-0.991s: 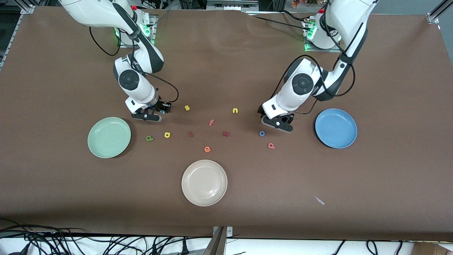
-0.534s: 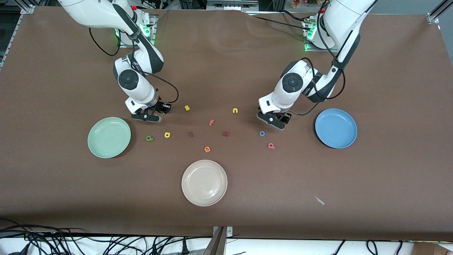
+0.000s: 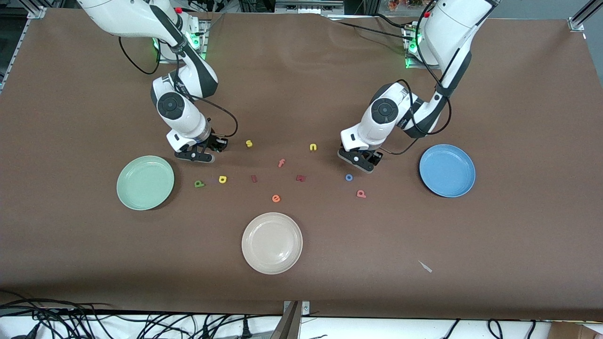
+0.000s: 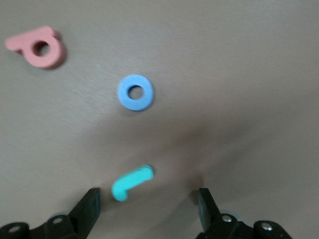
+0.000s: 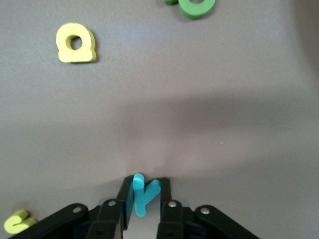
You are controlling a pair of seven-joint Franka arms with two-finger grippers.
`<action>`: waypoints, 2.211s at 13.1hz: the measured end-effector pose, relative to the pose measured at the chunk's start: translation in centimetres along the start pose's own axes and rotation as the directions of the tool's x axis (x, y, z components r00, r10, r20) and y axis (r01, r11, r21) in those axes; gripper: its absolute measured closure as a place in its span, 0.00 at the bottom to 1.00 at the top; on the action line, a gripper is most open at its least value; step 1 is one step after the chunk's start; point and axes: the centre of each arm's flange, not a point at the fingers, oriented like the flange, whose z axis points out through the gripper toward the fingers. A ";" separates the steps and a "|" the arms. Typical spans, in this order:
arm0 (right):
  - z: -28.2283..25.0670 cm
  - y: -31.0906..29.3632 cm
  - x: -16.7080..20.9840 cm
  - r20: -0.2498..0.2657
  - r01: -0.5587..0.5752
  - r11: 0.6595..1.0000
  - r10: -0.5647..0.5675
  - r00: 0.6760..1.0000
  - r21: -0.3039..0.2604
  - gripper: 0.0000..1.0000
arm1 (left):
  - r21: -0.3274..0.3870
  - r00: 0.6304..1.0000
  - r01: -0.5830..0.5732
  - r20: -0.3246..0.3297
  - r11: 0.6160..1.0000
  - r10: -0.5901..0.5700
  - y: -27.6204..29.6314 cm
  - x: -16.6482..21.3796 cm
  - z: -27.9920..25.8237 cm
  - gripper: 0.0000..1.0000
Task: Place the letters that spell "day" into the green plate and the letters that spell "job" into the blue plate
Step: 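Grasp the cyan Y with the right gripper while the left gripper grasps hook, then drop the Y on the green plate while the left gripper drops hook on blue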
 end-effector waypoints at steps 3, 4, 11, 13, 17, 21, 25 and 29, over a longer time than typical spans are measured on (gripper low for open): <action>-3.1 -0.4 2.4 0.059 0.024 0.998 -0.020 0.998 -0.059 0.74 | 0.023 1.000 -0.013 -0.017 1.000 0.014 -1.1 0.6 -0.2 0.22; -4.5 0.1 3.7 0.076 0.041 0.996 -0.035 0.996 -0.078 0.74 | 0.023 1.000 -0.015 -0.020 1.000 0.015 -1.0 0.7 -0.3 0.28; -7.6 11.0 11.3 0.091 0.233 0.968 -0.225 0.970 -0.094 0.74 | 0.023 0.999 -0.022 -0.028 0.999 0.023 -0.6 1.1 -0.5 0.56; -6.8 13.5 13.1 0.098 0.274 0.958 -0.266 0.959 -0.080 0.74 | 0.023 0.999 -0.023 -0.029 0.999 0.023 -0.6 1.1 -0.6 0.60; -4.9 15.5 15.5 0.094 0.291 0.955 -0.284 0.954 -0.066 0.68 | 0.027 0.999 -0.019 -0.037 0.999 0.020 -0.8 1.3 -0.9 0.86; -5.7 13.2 16.0 0.066 0.281 0.958 -0.277 0.959 -0.059 0.26 | 0.030 0.999 -0.013 -0.039 0.999 0.014 -1.2 1.4 -1.0 0.89; -6.2 6.9 14.6 0.048 0.169 0.985 -0.167 0.985 -0.032 0.00 | 0.090 0.999 0.036 -0.016 0.995 -0.034 -9.6 1.4 -6.6 0.89; -6.3 2.3 12.9 0.044 0.053 0.998 -0.053 0.998 -0.021 0.00 | 0.141 0.998 0.054 0.007 0.988 -0.056 -22.4 -4.9 -12.2 0.89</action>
